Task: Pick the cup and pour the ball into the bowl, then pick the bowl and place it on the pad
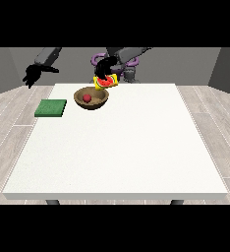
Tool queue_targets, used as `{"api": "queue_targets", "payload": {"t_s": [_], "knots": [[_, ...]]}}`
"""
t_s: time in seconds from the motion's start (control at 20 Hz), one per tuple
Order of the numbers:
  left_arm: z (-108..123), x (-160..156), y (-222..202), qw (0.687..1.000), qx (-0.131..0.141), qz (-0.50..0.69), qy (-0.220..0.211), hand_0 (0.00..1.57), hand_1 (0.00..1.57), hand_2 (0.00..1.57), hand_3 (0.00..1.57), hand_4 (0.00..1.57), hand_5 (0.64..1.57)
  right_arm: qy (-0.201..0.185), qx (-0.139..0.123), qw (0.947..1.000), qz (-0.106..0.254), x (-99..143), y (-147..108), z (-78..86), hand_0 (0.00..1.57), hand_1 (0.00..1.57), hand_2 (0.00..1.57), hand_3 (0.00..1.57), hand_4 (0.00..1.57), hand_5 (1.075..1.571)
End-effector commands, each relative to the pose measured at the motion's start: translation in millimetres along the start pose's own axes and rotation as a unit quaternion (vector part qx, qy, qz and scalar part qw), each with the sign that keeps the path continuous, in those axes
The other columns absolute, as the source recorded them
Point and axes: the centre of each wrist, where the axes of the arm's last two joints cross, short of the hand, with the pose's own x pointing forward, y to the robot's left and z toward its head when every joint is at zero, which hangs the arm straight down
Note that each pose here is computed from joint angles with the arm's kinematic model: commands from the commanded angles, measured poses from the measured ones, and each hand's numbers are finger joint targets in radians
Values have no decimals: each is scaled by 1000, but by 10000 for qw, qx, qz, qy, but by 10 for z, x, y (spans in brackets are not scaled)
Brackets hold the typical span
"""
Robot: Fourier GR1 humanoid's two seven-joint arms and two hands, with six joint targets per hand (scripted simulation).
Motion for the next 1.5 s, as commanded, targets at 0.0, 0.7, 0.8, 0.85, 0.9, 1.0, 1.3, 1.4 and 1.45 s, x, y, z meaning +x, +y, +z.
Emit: {"api": "queue_targets", "payload": {"t_s": [0.0,0.7,0.8,0.85,0.9,1.0,1.3,1.4,1.45], "knots": [[-97,-57,110,9934,-79,-1033,-491,970,970,1571,1571,1214,1419,226,-136,9996,27,-61,-34,53,0,0,0,117,0,1518],[-118,-428,286,9966,301,622,456,0,0,1571,1571,1324,1364,496,8,9985,-232,-248,-53,251,0,0,0,0,460,1556],[-62,-688,335,9846,716,1277,956,148,148,1571,1571,1005,1545,539,-394,9972,-326,-305,-226,426,0,0,0,0,460,1556],[-30,-886,249,9772,733,1521,1284,364,364,1571,1571,993,1555,615,-346,9970,-312,-252,-151,315,0,0,0,0,460,1556],[46,-938,191,9703,713,1871,1360,415,415,1571,1571,998,1565,807,-364,9956,-321,-318,-116,363,0,0,0,0,460,1556],[161,-1333,109,9533,876,2315,1733,278,278,1571,1571,1002,1571,780,-437,9954,-341,-371,-137,446,0,0,0,0,474,1558],[308,-1404,-89,8550,1204,4530,2222,1244,1244,1571,1243,907,1546,279,-344,9981,-431,-169,130,79,0,0,0,0,225,1565],[452,-1416,-244,8286,1321,4978,2195,1173,1173,1243,1069,803,1527,381,-258,9975,-541,-336,273,186,0,0,0,0,268,1566],[441,-1573,-211,8232,1493,5072,2071,1081,1081,1089,905,821,1549,169,-260,9975,-630,-366,391,161,0,0,0,0,305,1569]]}}
